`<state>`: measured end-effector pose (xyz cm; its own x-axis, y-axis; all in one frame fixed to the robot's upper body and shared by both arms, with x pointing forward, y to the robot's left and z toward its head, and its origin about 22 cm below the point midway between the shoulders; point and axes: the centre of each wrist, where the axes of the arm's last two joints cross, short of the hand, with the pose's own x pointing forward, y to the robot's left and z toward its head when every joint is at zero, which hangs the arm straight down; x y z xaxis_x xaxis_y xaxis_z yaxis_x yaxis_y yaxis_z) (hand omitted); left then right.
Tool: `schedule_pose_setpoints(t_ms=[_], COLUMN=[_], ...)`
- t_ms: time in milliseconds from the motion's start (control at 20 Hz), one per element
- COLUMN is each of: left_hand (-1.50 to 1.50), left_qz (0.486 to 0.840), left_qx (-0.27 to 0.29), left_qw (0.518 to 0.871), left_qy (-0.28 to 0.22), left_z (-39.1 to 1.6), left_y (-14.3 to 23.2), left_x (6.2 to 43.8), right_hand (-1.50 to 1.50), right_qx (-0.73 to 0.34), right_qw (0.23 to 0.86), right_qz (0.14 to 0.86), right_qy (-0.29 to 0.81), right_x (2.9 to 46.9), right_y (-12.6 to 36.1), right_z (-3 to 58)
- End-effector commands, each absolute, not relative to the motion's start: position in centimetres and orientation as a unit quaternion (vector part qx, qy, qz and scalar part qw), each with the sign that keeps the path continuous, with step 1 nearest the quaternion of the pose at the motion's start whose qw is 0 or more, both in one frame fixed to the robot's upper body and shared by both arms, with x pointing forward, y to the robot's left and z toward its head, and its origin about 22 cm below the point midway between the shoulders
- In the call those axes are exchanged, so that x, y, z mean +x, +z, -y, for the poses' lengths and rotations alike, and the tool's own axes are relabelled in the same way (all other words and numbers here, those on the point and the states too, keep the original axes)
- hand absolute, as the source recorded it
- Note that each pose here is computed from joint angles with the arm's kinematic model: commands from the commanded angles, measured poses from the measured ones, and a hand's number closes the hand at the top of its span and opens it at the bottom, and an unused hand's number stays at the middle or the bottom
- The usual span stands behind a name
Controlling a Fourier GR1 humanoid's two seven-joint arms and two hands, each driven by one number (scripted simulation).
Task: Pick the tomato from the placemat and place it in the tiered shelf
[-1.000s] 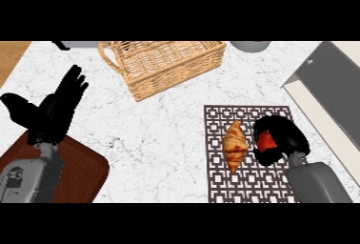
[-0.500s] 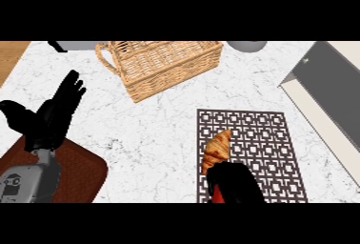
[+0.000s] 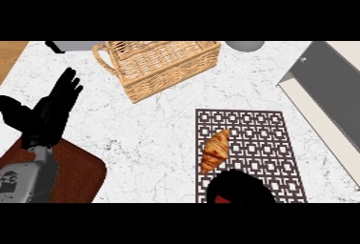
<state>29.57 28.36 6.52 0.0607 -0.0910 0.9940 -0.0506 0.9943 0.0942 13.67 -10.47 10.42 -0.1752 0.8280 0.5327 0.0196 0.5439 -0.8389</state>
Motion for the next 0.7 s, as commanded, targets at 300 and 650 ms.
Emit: schedule_pose_setpoints(t_ms=[300,650], left_hand=[0.0,0.0], left_qz=[0.689,0.692], left_qx=[0.044,0.043], left_qw=[0.723,0.72], left_qy=[-0.021,-0.022], left_z=[-27.9,-28.2], left_y=[7.1,6.1], left_x=[30.1,29.3], right_hand=[1.5,1.5], right_qx=[-0.358,-0.426], right_qw=[0.567,0.564], right_qz=[0.709,0.684], right_qy=[0.218,0.18], right_x=[9.2,11.2], right_y=[20.5,22.8], right_z=[15.4,17.4])
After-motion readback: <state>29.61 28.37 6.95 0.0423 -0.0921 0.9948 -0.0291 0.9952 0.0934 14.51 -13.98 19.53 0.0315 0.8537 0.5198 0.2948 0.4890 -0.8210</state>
